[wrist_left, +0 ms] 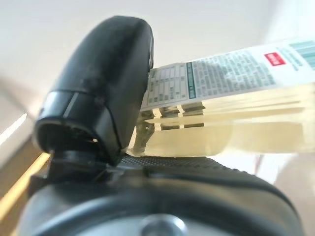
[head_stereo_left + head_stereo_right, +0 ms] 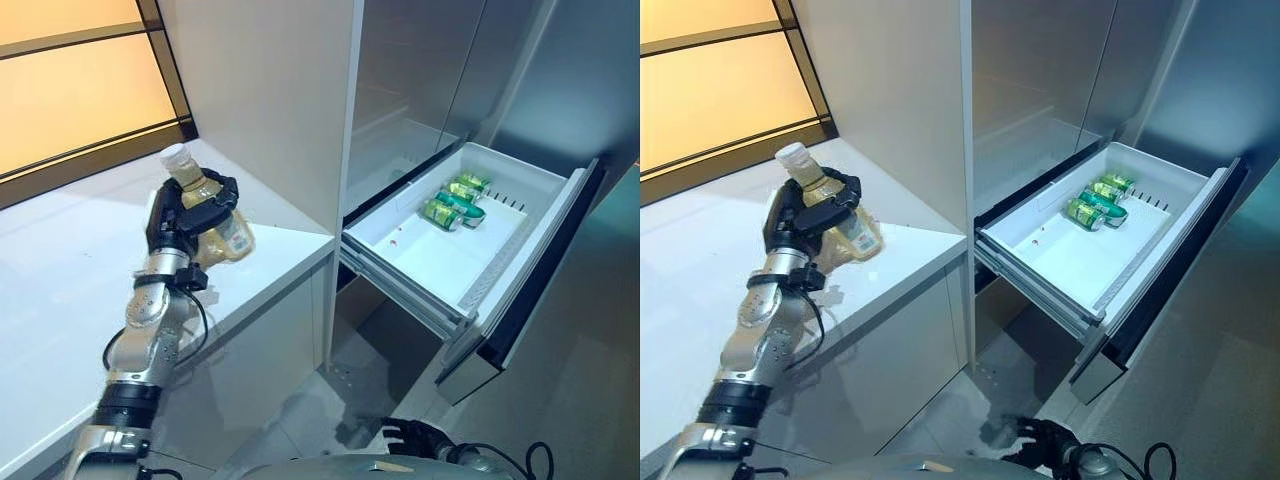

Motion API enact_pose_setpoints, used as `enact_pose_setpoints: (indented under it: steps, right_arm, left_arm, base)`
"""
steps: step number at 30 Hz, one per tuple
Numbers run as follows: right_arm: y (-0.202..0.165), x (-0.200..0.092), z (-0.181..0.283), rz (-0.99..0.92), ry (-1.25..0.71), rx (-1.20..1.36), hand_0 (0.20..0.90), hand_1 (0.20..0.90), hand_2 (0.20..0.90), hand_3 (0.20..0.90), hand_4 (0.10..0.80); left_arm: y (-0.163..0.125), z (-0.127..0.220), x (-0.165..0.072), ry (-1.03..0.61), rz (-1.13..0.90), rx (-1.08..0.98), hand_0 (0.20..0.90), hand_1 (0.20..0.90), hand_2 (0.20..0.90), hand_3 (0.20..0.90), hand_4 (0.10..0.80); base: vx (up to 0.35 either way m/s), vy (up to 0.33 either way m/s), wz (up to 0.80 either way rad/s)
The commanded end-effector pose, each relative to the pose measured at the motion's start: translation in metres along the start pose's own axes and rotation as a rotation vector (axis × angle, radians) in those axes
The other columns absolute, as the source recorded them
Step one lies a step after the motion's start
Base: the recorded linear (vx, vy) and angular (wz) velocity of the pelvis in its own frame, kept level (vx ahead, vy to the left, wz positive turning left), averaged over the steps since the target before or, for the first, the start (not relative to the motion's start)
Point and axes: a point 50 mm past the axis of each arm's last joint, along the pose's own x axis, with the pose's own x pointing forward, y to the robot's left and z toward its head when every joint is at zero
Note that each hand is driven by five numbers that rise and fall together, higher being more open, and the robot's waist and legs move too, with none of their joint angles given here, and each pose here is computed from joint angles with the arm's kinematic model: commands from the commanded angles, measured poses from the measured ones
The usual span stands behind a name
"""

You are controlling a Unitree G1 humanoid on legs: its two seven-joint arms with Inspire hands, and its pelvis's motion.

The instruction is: Put drinks into fridge and close the fridge

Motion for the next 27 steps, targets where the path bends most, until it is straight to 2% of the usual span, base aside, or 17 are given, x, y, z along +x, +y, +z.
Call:
enact_pose_setpoints:
  steps: [1, 3, 8, 14, 19, 27]
  right_arm:
    - [0.012, -0.006, 0.111, 0.023, -0.482, -0.088, 0.9, 0.9, 0.9, 0.9, 0.8]
    - [0.015, -0.021, 0.141, 0.049, -0.623, -0.124, 0.9, 0.9, 0.9, 0.9, 0.8]
    - [0.013, -0.092, 0.222, 0.137, -1.012, -0.257, 0.9, 0.9, 0.9, 0.9, 0.8]
    - [0.009, -0.164, 0.281, 0.066, -1.344, -0.453, 0.9, 0.9, 0.9, 0.9, 0.8]
    - [0.014, -0.185, 0.298, 0.068, -1.397, -0.504, 0.9, 0.9, 0.9, 0.9, 0.8]
    - [0.034, -0.181, 0.304, 0.281, -1.329, -0.475, 0.9, 0.9, 0.9, 0.9, 0.8]
  left_arm:
    - [-0.069, 0.092, 0.012, -0.546, -0.42, -0.14, 0.3, 0.3, 0.3, 0.2, 0.1]
    - [-0.075, 0.094, 0.009, -0.555, -0.478, -0.149, 0.3, 0.3, 0.3, 0.2, 0.1]
    - [-0.088, 0.097, 0.003, -0.595, -0.586, -0.093, 0.3, 0.3, 0.3, 0.2, 0.1]
    - [-0.103, 0.101, 0.0, -0.652, -0.654, 0.086, 0.3, 0.3, 0.3, 0.2, 0.1]
    - [-0.119, 0.102, -0.001, -0.644, -0.726, 0.125, 0.3, 0.3, 0.3, 0.2, 0.1]
    - [-0.146, 0.094, -0.003, -0.623, -0.799, 0.127, 0.3, 0.3, 0.3, 0.2, 0.1]
  base:
    - [-0.07, -0.036, -0.09]
    - [-0.072, -0.038, -0.13]
    - [-0.07, -0.024, -0.08]
    - [-0.047, 0.0, -0.14]
    - [-0.035, -0.007, -0.12]
    - [0.0, -0.005, -0.01]
